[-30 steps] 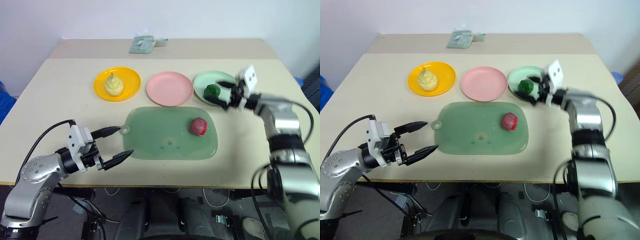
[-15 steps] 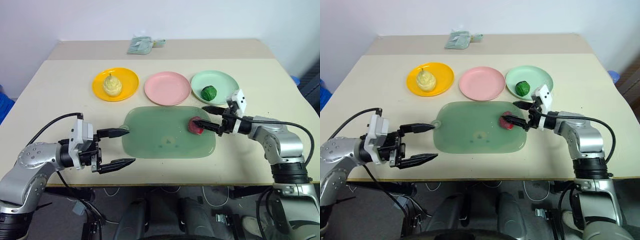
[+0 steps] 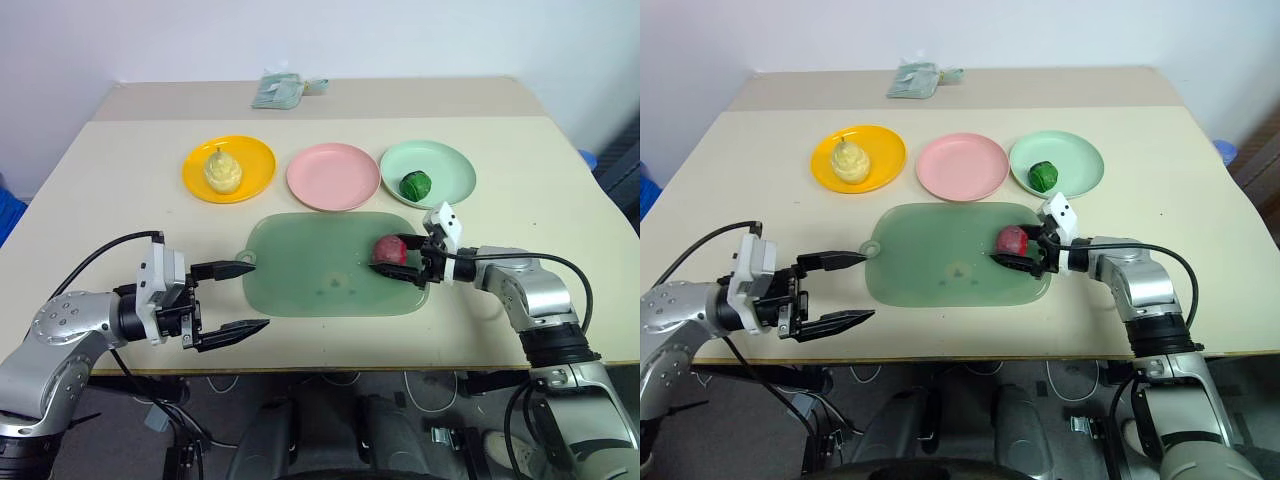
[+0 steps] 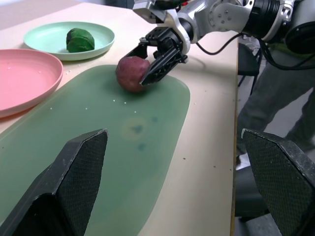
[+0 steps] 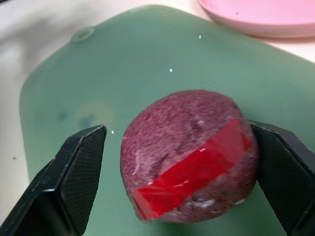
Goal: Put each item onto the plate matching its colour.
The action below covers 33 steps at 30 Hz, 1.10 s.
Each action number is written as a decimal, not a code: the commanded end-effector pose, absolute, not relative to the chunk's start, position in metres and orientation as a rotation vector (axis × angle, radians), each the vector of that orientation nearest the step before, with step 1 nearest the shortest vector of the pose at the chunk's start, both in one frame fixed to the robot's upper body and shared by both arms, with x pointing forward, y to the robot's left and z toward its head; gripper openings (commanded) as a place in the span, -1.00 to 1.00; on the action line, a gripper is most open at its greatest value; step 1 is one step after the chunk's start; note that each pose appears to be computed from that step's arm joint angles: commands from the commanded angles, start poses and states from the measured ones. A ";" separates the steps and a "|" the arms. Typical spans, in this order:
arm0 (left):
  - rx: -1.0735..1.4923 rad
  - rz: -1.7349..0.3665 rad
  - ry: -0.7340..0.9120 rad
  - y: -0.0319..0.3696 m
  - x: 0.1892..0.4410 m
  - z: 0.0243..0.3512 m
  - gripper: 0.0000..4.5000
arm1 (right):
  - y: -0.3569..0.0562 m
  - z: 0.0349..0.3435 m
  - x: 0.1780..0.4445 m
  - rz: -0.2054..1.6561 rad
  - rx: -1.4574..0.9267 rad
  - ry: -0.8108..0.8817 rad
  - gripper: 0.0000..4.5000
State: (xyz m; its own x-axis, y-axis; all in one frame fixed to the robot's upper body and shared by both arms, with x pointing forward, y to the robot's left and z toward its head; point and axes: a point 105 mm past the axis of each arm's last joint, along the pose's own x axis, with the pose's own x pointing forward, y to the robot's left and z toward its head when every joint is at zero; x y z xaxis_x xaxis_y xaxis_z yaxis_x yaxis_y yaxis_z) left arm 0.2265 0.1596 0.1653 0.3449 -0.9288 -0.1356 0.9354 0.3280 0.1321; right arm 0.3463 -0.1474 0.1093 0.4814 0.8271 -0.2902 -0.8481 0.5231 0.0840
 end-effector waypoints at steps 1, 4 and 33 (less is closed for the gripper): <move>0.229 -1.201 -0.018 0.160 0.223 0.177 1.00 | -0.140 0.126 0.354 1.034 -0.112 0.232 0.63; 0.228 -1.175 -0.023 0.163 0.224 0.177 1.00 | -0.136 0.135 0.357 1.037 -0.122 0.191 0.09; 0.365 -0.400 -0.180 0.202 0.270 0.201 1.00 | -0.047 0.215 0.473 0.534 -0.136 -0.138 0.98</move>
State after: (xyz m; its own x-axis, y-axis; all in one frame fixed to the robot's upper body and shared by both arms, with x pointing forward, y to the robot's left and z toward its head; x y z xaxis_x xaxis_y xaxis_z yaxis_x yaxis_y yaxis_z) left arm 0.2645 0.1919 0.1933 0.8573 -0.5120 0.0534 0.4716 0.8227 0.3174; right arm 0.4708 -0.0514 0.1791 0.8620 0.5067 -0.0144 -0.5044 0.8547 -0.1225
